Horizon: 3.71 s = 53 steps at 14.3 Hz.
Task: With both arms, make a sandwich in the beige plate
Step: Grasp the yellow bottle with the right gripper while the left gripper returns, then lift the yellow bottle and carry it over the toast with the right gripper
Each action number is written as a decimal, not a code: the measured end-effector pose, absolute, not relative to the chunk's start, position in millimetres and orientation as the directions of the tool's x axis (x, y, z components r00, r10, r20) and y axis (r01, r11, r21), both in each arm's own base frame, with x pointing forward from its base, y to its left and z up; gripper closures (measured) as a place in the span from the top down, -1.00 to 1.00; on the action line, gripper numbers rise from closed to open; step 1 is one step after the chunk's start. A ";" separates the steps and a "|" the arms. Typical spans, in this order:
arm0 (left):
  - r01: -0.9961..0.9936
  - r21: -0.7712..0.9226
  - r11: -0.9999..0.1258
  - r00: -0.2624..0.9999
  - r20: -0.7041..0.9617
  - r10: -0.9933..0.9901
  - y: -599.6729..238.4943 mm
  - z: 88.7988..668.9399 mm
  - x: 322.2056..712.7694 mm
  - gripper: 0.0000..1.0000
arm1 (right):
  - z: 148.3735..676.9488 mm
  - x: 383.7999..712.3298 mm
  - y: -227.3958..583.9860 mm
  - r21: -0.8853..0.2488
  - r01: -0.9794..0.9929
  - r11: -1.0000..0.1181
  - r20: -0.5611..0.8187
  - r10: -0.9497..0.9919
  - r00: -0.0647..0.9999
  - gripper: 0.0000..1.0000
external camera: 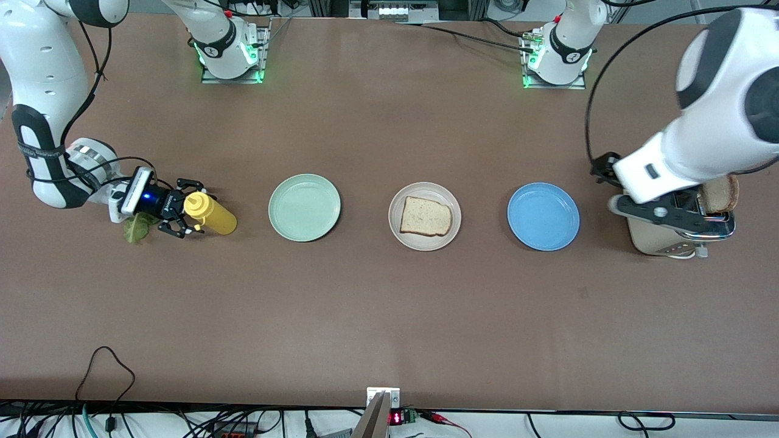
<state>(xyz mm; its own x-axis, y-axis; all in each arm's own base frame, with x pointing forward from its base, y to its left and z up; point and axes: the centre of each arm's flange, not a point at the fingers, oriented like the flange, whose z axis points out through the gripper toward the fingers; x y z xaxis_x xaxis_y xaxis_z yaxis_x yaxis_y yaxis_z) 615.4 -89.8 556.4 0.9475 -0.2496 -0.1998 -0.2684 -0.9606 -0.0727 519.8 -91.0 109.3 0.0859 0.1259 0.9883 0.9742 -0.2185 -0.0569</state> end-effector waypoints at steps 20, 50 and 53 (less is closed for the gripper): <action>-0.192 -0.004 -0.981 0.981 0.002 -0.192 -16.0 592.8 537.3 1.00 | 173.3 597.8 -31.4 -0.082 0.989 -0.125 0.955 0.273 0.114 -0.14; -0.183 0.006 -0.983 0.981 -0.062 -0.183 -10.0 587.6 530.4 1.00 | 338.2 609.3 388.3 0.095 0.979 -0.182 0.139 0.976 0.168 -0.15; -0.184 0.007 -0.983 0.981 -0.065 -0.184 -10.7 587.5 529.9 1.00 | 325.6 582.9 429.6 0.155 0.973 -0.171 0.055 0.985 0.165 -0.15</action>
<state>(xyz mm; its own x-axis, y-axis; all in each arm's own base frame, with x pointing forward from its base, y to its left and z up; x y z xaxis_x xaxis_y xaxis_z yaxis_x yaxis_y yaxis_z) 529.9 -10.7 587.5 0.9808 -0.1839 -0.0653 -0.1839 -0.9829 0.0070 582.9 429.6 325.6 0.1647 0.9848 0.0549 0.9729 -0.1713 0.1555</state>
